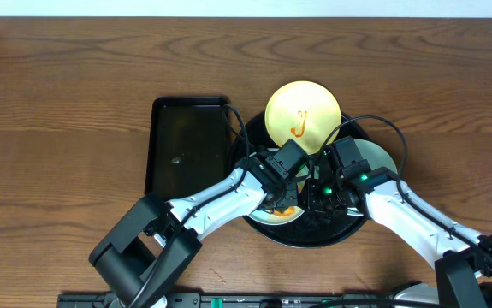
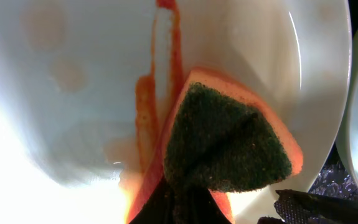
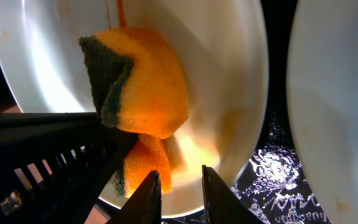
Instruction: Clean dirty plates on tray and stack at the side
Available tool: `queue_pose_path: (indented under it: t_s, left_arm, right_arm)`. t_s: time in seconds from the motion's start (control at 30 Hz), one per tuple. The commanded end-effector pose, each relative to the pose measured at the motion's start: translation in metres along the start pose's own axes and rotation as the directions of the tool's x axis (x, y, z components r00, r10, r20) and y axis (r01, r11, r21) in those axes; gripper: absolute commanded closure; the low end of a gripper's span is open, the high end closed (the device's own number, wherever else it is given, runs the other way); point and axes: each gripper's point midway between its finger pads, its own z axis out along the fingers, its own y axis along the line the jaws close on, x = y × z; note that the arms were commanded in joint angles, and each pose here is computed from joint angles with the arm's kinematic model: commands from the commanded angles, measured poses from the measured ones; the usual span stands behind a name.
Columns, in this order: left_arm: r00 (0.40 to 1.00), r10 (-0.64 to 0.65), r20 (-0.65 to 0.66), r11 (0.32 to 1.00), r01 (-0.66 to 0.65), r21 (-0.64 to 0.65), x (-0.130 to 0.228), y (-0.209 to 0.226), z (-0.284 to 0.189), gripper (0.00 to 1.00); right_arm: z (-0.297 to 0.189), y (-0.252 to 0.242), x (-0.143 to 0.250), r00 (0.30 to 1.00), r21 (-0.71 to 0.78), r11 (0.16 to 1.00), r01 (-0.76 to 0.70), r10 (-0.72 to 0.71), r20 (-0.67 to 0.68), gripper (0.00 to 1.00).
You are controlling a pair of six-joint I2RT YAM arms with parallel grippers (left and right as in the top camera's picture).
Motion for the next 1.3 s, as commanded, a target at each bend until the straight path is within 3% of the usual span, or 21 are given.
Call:
queue_pose_path:
  t_s: [0.0,0.7,0.87,1.27]
  left_arm:
    - [1.000,0.010,0.009,0.998,-0.009,-0.058,-0.003,0.014,0.008,0.93]
    - [1.000,0.010,0.009,0.998,-0.010,-0.058,-0.003,0.014,0.008,0.92]
    - [1.000,0.010,0.009,0.998,-0.009,-0.058,-0.003,0.014,0.008,0.92]
    - [1.000,0.011,0.009,0.998,-0.010,-0.058,-0.003,0.014,0.008,0.93]
  right_arm:
    - [0.004,-0.011,0.005,0.999,0.061,0.997,-0.052,0.053,-0.010,0.79]
    - [-0.008,-0.018,0.017,0.994,0.098,0.990,-0.101,0.104,-0.030,0.75]
    - [-0.009,-0.022,0.010,0.995,0.116,0.988,-0.098,0.098,0.002,0.71]
    - [-0.007,-0.023,-0.002,0.992,0.144,0.983,-0.115,0.105,0.070,0.78]
